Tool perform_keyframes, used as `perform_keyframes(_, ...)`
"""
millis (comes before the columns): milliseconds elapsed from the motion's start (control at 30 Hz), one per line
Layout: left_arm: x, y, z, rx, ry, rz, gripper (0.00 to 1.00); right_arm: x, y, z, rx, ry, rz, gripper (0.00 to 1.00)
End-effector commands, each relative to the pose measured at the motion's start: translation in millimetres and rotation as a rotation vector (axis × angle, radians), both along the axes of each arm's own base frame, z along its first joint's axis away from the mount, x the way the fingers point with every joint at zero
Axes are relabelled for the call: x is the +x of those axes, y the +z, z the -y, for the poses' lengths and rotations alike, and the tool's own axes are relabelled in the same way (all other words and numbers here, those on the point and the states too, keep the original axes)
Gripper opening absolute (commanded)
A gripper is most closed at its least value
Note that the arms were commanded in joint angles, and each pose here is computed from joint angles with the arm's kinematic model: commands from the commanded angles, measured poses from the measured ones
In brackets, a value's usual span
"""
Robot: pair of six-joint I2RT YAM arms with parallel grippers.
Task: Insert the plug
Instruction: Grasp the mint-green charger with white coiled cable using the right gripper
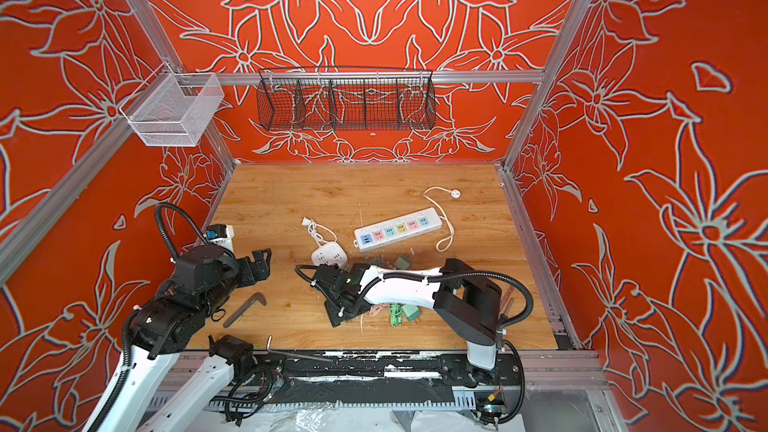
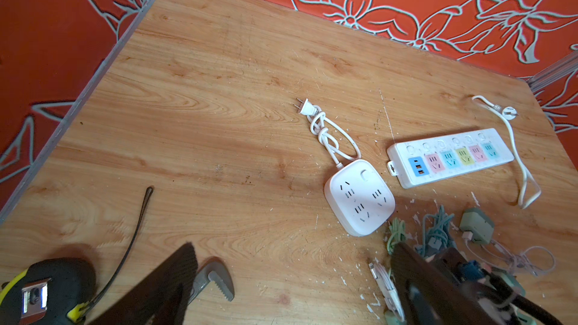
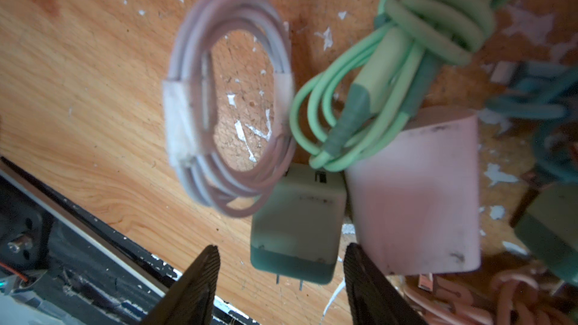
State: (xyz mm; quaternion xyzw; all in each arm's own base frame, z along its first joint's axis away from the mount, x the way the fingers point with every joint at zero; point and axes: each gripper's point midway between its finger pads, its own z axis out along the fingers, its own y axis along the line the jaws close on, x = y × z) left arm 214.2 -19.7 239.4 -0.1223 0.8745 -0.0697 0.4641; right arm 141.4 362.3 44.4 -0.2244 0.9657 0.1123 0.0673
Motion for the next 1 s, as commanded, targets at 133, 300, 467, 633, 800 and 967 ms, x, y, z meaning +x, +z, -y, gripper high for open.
perform_keyframes(133,-0.8,0.7,-2.4,-0.005,0.019,0.013,0.97,8.9,-7.8,1.8,-0.074,-0.042,0.031,0.58)
perform_keyframes(300,-0.7,0.9,-2.7,-0.005,0.020,0.016,0.97,10.3,-8.5,0.2,-0.081,-0.038,0.034,0.51)
perform_keyframes(467,-2.1,1.6,-4.8,-0.007,0.034,0.013,0.97,5.9,-12.9,-1.5,-0.087,-0.018,0.018,0.48)
perform_keyframes(633,-1.7,0.5,-4.7,-0.007,0.037,0.001,0.97,1.9,-16.9,-1.6,-0.099,-0.002,0.008,0.47)
perform_keyframes(800,-0.6,0.3,-3.6,-0.012,0.034,0.000,0.97,-1.0,-20.6,2.6,-0.122,0.000,0.011,0.49)
perform_keyframes(967,0.2,0.0,-3.4,-0.011,0.034,0.000,0.97,-3.9,-22.8,4.4,-0.132,0.003,0.008,0.54)
